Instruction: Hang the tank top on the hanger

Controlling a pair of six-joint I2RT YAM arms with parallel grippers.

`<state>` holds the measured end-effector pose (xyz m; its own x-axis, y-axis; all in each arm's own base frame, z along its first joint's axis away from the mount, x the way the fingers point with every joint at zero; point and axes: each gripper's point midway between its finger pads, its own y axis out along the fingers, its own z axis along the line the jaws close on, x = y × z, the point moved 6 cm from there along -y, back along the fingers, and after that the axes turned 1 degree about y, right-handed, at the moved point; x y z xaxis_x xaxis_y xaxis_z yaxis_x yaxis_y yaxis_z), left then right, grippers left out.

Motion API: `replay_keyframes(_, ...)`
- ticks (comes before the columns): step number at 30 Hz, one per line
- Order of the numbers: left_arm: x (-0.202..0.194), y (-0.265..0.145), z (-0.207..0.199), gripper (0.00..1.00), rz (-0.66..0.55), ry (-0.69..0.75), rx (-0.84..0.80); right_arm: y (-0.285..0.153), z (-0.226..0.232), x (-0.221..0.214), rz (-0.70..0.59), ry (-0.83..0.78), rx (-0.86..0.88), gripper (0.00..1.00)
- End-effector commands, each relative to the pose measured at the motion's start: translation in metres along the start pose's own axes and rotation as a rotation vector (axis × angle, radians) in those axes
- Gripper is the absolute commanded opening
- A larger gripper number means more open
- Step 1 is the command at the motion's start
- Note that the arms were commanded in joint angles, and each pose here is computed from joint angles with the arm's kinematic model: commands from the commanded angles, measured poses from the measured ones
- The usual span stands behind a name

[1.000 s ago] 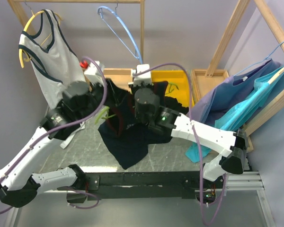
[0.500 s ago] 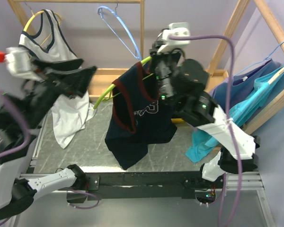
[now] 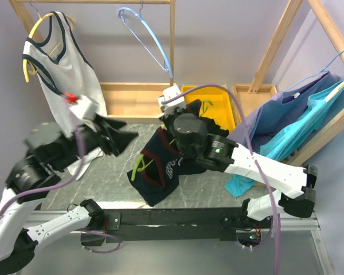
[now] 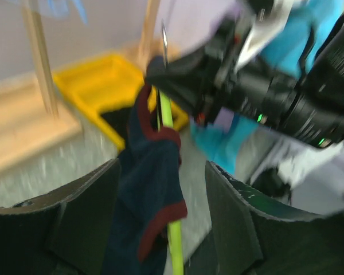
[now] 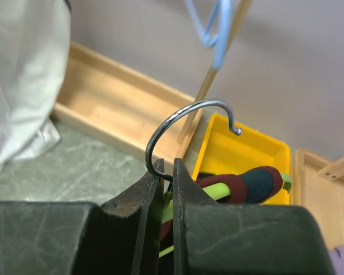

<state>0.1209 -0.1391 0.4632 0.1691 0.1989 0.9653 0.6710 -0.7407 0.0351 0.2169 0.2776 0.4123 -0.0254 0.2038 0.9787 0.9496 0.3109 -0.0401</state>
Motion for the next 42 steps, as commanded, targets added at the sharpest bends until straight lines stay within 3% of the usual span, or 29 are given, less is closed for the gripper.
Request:
replay_keyframes(1, -0.051, -0.005, 0.003, 0.68, 0.202, 0.0, -0.054, 0.001, 0.007, 0.008, -0.07, 0.142, 0.008, 0.0)
replay_keyframes(8, -0.094, 0.005, 0.014, 0.67, 0.311, -0.029, -0.035, 0.015, 0.025, -0.011, -0.035, 0.141, 0.027, 0.0)
replay_keyframes(23, -0.124, 0.034, 0.024, 0.54, 0.389, -0.049, -0.023, 0.023, 0.036, -0.015, -0.016, 0.128, 0.039, 0.0)
replay_keyframes(29, -0.141, 0.035, 0.029, 0.39, 0.409, -0.053, 0.02, 0.026, 0.035, -0.01, -0.019, 0.107, 0.017, 0.0)
replay_keyframes(34, -0.146, 0.03, 0.028, 0.18, 0.38, -0.057, 0.025, 0.027, 0.033, -0.005, -0.024, 0.087, 0.002, 0.0)
replay_keyframes(36, -0.146, 0.028, 0.03, 0.01, 0.339, -0.058, 0.048, 0.026, 0.032, -0.001, -0.029, 0.094, 0.001, 0.0)
replay_keyframes(40, -0.153, 0.025, 0.033, 0.01, 0.232, -0.095, 0.064, 0.024, 0.035, 0.004, -0.032, 0.105, 0.03, 0.0)
replay_keyframes(41, -0.153, 0.023, 0.032, 0.01, 0.204, -0.101, 0.061, 0.023, 0.035, 0.007, -0.037, 0.113, 0.033, 0.04)
replay_keyframes(42, -0.144, 0.018, 0.033, 0.01, 0.132, -0.105, 0.073, 0.023, 0.036, 0.007, -0.034, 0.111, 0.038, 0.14)
